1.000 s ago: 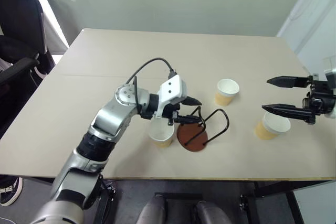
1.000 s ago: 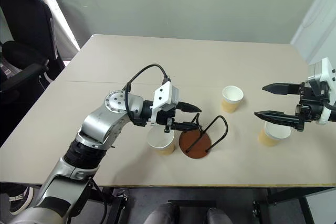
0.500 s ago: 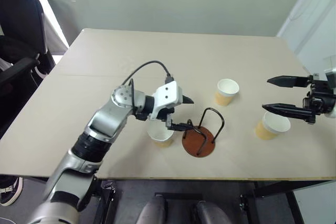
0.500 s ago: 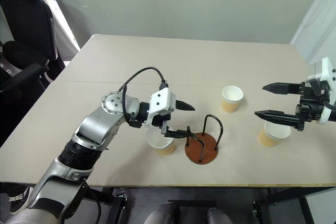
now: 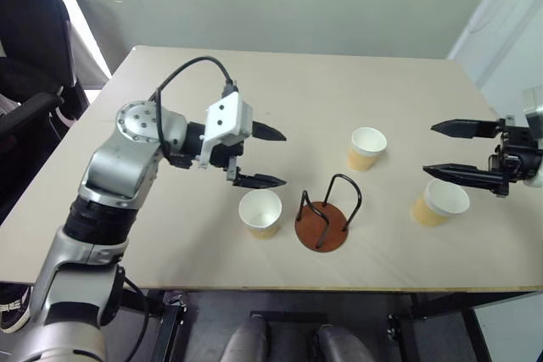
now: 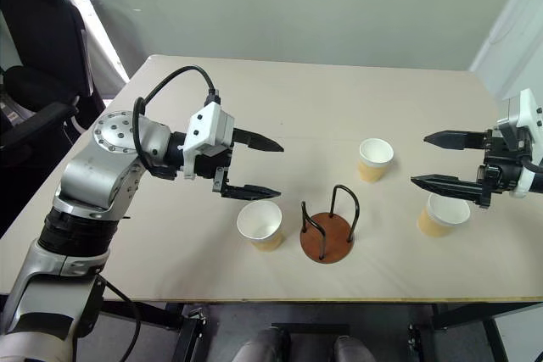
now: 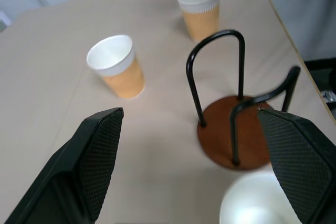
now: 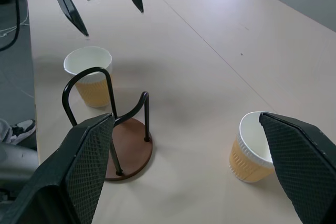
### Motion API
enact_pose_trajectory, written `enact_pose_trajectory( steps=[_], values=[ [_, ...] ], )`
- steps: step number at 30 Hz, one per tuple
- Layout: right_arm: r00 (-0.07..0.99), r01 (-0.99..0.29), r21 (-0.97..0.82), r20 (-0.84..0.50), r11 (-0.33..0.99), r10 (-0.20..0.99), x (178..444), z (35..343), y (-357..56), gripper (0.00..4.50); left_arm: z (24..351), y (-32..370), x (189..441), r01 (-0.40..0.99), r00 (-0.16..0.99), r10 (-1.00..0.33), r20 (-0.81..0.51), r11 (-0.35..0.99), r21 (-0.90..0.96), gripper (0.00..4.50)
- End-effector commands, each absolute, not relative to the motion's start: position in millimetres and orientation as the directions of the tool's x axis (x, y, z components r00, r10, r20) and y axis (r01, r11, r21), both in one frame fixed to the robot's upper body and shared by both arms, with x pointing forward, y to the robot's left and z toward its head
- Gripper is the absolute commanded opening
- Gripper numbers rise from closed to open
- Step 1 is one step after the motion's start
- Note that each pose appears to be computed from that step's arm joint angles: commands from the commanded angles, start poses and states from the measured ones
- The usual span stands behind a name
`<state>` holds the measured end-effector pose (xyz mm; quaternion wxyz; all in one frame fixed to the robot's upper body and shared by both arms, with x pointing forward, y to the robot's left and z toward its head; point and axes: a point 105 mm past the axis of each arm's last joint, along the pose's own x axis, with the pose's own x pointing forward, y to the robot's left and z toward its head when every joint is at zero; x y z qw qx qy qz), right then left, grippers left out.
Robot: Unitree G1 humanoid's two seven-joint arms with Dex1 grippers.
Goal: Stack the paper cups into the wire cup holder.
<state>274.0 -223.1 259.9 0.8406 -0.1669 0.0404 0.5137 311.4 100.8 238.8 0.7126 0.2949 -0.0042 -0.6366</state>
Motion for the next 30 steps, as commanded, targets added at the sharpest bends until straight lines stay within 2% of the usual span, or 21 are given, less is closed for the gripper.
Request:
enact_pose_trajectory(
  steps=[1,6,9,14,17,23,30],
  values=[
    [0.451,-0.881,-0.276,-0.244,0.385,0.858,271,268,-219,4.5,263,108,311,0.875,0.226,-0.919,-0.324,0.045,0.482,4.35],
    [0.443,-0.89,-0.267,-0.31,0.37,0.841,264,262,-225,4.5,277,138,279,0.919,0.155,-0.921,-0.356,0.002,0.394,4.35],
    [0.44,-0.894,-0.265,-0.381,0.36,0.813,262,255,-233,4.5,267,151,265,0.941,0.128,-0.897,-0.423,-0.024,0.337,4.35],
    [0.444,-0.896,-0.28,-0.51,0.346,0.737,269,234,-240,4.5,248,145,251,0.958,0.042,-0.871,-0.489,-0.104,0.266,4.35],
    [0.436,-0.9,-0.294,-0.591,0.322,0.679,271,221,-244,4.5,246,149,250,0.96,0.049,-0.861,-0.507,-0.099,0.261,4.35],
    [0.446,-0.892,-0.306,-0.716,0.333,0.537,278,188,-263,4.5,262,175,251,0.957,0.161,-0.866,-0.474,0.02,0.289,4.35],
    [0.427,-0.898,-0.296,-0.766,0.325,0.482,281,166,-268,4.5,260,177,247,0.955,0.189,-0.867,-0.462,0.053,0.291,4.35]
  ],
)
